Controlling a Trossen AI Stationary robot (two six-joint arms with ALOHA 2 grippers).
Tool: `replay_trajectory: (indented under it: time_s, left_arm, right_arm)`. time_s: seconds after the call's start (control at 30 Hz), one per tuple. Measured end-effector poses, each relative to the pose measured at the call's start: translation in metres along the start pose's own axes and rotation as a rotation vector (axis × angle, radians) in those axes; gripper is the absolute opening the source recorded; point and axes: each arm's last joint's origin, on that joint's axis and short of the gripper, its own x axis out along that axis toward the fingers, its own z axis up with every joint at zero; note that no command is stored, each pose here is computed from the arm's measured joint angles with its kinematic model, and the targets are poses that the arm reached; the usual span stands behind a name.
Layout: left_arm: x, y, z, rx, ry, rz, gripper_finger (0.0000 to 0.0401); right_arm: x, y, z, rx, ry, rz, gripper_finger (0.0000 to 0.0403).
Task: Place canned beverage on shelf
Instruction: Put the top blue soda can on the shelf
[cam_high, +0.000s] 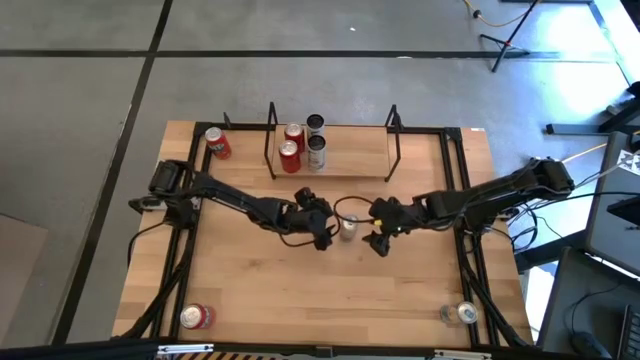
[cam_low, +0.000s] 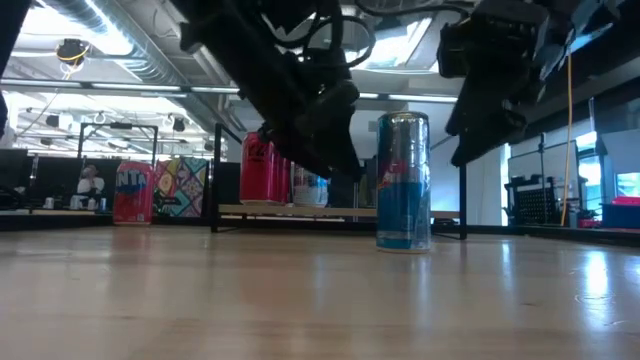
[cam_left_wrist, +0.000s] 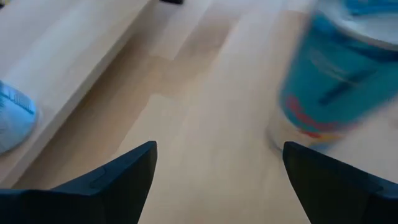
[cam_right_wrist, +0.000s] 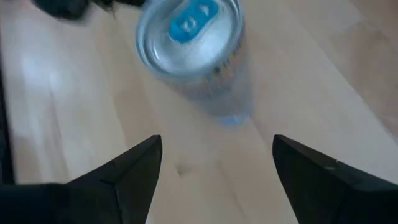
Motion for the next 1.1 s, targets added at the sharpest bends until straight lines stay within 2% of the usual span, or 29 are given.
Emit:
replay_trajectory:
  time_s: [0.1, 0.23, 0.3, 0.47, 0.63, 0.8, 0.9, 1.1]
  left_arm:
    - [0.004, 0.008, 0.005, -0.049, -0.017, 0.013, 0.0345]
    - [0.007, 0.011, 0.009, -0.072, -0.036, 0.003, 0.0345]
    - [0.007, 0.010, 0.011, -0.079, -0.040, -0.031, 0.0345]
    - [0.004, 0.004, 0.008, -0.053, -0.019, -0.100, 0.0345]
    - [0.000, -0.003, 0.005, -0.002, -0.015, -0.122, 0.0345]
    - [-0.011, 0.002, 0.013, 0.068, -0.040, -0.094, 0.0345]
    - [-0.027, 0.008, 0.022, 0.062, -0.062, -0.088, 0.0345]
    - [-0.066, 0.023, 0.032, 0.066, -0.054, -0.092, 0.0345]
  right_arm:
    - [0.005, -0.002, -0.002, 0.011, -0.043, 0.014, 0.0294]
    - [0.007, -0.006, 0.001, 0.019, -0.123, -0.074, 0.0294]
    - [0.007, -0.006, 0.001, 0.021, -0.129, -0.082, 0.0294]
    - [0.007, -0.007, 0.001, -0.017, -0.121, -0.091, 0.0294]
    - [0.007, -0.010, -0.003, -0.026, -0.082, -0.122, 0.0294]
    - [0.007, -0.009, -0.005, -0.057, -0.031, -0.075, 0.0294]
    - [0.001, -0.008, -0.005, -0.103, 0.013, -0.072, 0.0294]
    - [-0.040, 0.012, 0.023, -0.091, -0.116, 0.054, 0.0294]
